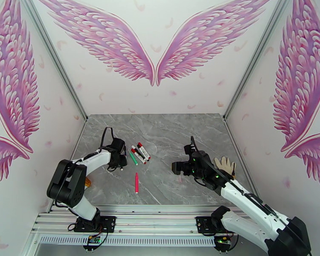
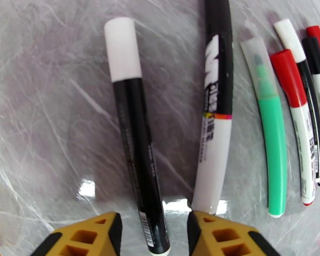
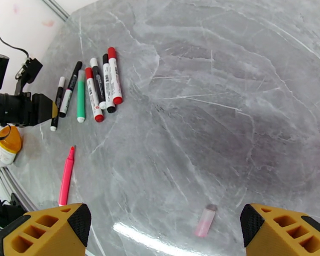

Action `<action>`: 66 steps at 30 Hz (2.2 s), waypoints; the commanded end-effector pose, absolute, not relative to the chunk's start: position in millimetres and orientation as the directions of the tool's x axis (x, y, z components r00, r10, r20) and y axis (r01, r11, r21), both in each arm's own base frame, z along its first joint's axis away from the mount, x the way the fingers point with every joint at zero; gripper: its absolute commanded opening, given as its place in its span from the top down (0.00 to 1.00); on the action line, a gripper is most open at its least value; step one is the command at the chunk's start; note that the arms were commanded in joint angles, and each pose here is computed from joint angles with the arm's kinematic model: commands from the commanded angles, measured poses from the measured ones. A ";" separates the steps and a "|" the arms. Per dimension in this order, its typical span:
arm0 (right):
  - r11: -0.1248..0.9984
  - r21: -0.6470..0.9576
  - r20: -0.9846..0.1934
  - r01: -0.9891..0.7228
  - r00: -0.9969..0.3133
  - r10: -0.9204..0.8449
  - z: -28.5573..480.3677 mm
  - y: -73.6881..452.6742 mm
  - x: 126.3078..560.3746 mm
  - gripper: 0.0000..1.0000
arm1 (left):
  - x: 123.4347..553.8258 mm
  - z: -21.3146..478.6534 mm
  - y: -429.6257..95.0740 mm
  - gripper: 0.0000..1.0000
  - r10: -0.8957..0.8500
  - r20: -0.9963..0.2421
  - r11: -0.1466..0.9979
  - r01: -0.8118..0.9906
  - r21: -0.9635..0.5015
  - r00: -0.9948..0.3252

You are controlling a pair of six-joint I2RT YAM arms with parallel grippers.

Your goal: Open the pen caps

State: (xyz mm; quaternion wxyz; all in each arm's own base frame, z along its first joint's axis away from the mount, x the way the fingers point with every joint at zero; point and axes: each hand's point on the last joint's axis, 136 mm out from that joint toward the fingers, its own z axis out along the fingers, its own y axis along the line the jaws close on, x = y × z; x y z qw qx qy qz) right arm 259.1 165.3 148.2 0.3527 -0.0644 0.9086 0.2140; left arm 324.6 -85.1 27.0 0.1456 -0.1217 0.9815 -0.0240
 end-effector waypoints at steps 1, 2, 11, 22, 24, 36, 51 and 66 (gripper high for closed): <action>0.909 0.317 -0.679 -0.272 -0.734 0.017 153.1 164.6 261.8 0.01 | 332.5 28.8 -79.6 0.56 -0.231 -0.285 0.973 -0.226 -0.054 -0.930; 0.909 0.315 -0.679 -0.271 -0.734 0.016 152.6 164.4 261.7 0.01 | 333.1 27.9 -78.6 0.56 -0.233 -0.284 0.972 -0.227 -0.052 -0.930; 0.916 0.298 -0.672 -0.268 -0.740 0.002 149.7 162.5 261.5 0.01 | 336.3 16.5 -74.9 0.68 -0.228 -0.266 0.973 -0.227 -0.033 -0.937; 0.908 0.311 -0.671 -0.281 -0.741 0.001 152.9 162.0 254.5 0.01 | 327.0 3.9 -64.0 0.74 -0.247 -0.255 0.967 -0.257 0.006 -0.935; 0.905 0.317 -0.665 -0.284 -0.747 -0.001 152.6 162.8 252.7 0.01 | 327.0 6.0 -63.6 0.76 -0.249 -0.261 0.966 -0.258 0.000 -0.933; 0.857 0.434 -0.651 -0.279 -0.754 0.084 160.8 174.8 247.8 0.02 | 313.2 52.9 -69.7 0.83 -0.230 -0.367 0.973 -0.207 -0.101 -0.901; 0.636 0.710 -0.536 -0.303 -0.818 0.209 201.6 206.5 246.1 0.08 | 269.7 127.6 -203.3 0.84 0.057 -0.554 0.898 0.285 -0.335 -0.830; 0.466 0.841 -0.405 -0.274 -0.891 0.206 215.9 214.5 250.2 0.27 | 215.8 152.6 -315.2 0.84 0.319 -0.626 0.624 0.655 -0.427 -0.712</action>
